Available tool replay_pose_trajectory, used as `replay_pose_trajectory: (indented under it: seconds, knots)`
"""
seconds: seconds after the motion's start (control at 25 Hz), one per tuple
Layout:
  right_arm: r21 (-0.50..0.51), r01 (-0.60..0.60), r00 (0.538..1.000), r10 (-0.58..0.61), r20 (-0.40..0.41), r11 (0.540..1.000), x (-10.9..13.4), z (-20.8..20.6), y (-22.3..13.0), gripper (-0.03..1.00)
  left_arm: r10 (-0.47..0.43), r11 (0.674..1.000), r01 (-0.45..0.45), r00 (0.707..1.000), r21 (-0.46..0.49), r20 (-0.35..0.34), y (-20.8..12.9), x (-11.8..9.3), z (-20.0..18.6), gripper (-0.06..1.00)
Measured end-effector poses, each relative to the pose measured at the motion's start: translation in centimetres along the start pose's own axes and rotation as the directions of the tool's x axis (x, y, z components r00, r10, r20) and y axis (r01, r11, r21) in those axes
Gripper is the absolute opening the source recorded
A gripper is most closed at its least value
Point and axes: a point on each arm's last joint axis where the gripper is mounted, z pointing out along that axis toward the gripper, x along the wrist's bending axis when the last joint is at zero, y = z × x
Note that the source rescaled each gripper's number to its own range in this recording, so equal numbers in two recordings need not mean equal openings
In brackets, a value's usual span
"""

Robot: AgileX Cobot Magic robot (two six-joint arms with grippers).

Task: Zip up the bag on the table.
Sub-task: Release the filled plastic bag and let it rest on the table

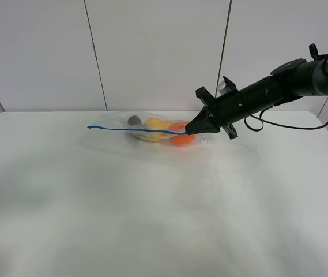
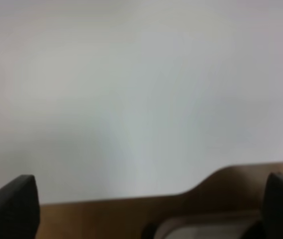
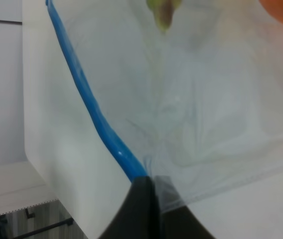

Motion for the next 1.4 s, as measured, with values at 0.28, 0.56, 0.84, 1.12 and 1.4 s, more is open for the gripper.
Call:
replay_pose_trajectory:
  seconds: [0.28, 0.56, 0.84, 1.12, 1.4]
  knots:
    - [0.0, 0.0, 1.0, 0.0, 0.0, 1.0, 0.0, 0.0, 0.0, 0.0, -0.016, 0.993, 0.016, 1.0, -0.121, -0.004, -1.0, -0.2, -1.5, 1.0]
    - [0.002, 0.002, 1.0, -0.002, 0.003, 1.0, 0.0, 0.0, 0.0, 0.0, -0.021, 0.94, 0.016, 1.0, -0.342, -0.008, -3.5, -0.4, -4.0, 1.0]
    - [0.002, 0.001, 1.0, -0.001, 0.003, 1.0, 0.0, 0.0, 0.0, 0.0, -0.015, 0.891, 0.007, 1.0, -0.454, -0.013, -5.0, -0.6, -5.1, 1.0]
    - [0.022, 0.009, 1.0, -0.009, 0.021, 1.0, -0.1, -0.1, -0.2, 0.62, -0.016, 0.892, 0.008, 1.0, -0.451, -0.013, -5.0, -0.6, -5.0, 1.0]
    - [0.082, 0.157, 0.936, -0.175, 0.307, 0.984, 0.6, -3.0, 1.1, 0.98, -0.017, 0.892, 0.009, 1.0, -0.451, -0.012, -5.0, -0.6, -5.0, 1.0]
